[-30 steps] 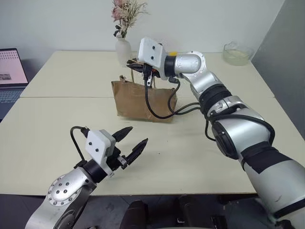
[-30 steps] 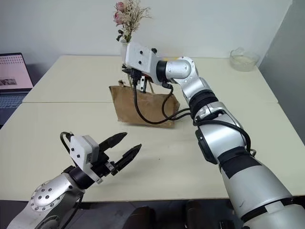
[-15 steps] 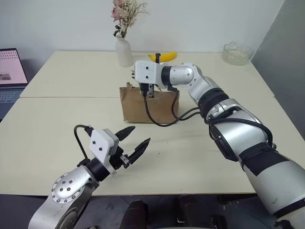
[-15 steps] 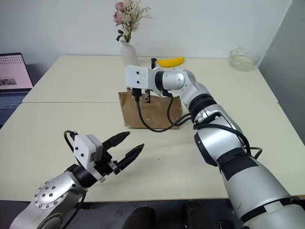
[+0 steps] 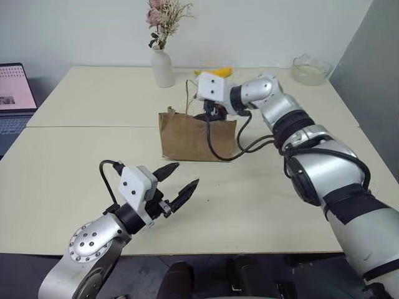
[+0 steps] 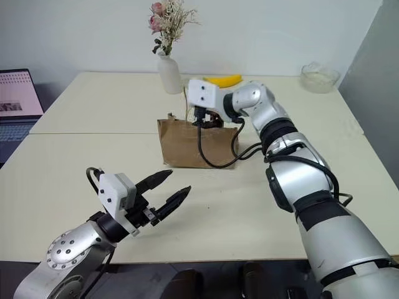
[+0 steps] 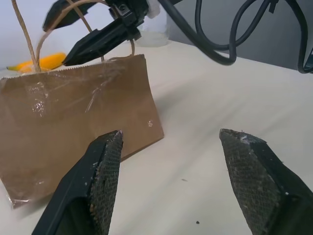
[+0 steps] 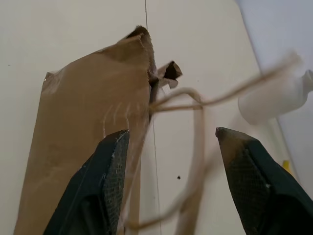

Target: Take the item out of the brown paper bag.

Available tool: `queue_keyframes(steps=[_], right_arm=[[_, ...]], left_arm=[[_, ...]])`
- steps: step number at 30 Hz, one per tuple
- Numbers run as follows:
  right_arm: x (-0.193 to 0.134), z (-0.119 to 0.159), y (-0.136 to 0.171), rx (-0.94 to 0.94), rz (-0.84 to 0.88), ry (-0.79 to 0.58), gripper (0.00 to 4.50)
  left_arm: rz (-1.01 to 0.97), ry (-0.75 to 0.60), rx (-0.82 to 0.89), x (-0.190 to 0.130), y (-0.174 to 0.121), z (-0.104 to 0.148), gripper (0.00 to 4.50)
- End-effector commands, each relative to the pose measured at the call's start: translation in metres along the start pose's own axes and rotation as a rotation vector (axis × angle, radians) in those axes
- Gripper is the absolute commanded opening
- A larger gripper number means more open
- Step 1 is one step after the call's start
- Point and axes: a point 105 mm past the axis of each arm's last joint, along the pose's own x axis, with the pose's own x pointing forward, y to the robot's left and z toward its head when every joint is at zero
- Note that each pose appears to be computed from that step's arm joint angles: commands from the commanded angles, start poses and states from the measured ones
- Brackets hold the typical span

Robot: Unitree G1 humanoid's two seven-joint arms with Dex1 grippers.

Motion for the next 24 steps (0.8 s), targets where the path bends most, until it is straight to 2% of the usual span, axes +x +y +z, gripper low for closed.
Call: queue_keyframes(steps=[1, 5, 10, 15, 21, 24], right_arm=[[-0.025, 0.017, -0.025, 0.032, -0.051, -0.046, 3.02], [-0.043, 0.021, -0.040, 0.094, -0.103, -0.098, 3.02], [-0.071, 0.038, -0.044, 0.220, -0.041, -0.330, 3.02], [-0.103, 0.035, -0.049, 0.278, -0.144, -0.490, 3.02], [-0.115, 0.014, 0.006, 0.368, -0.155, -0.485, 3.02], [-0.117, 0.000, 0.037, 0.441, -0.217, -0.444, 3.02]], left_arm=[[-0.039, -0.016, 0.010, 0.003, -0.003, 0.006, 3.30], [-0.053, -0.015, 0.012, 0.005, -0.001, 0.006, 3.30], [-0.065, -0.012, 0.010, 0.006, -0.001, 0.007, 3.30], [-0.050, 0.000, -0.002, 0.003, 0.001, 0.004, 3.30], [-0.017, 0.033, 0.002, -0.006, 0.008, -0.003, 3.30], [0.065, 0.038, 0.033, -0.011, 0.028, -0.001, 3.30]])
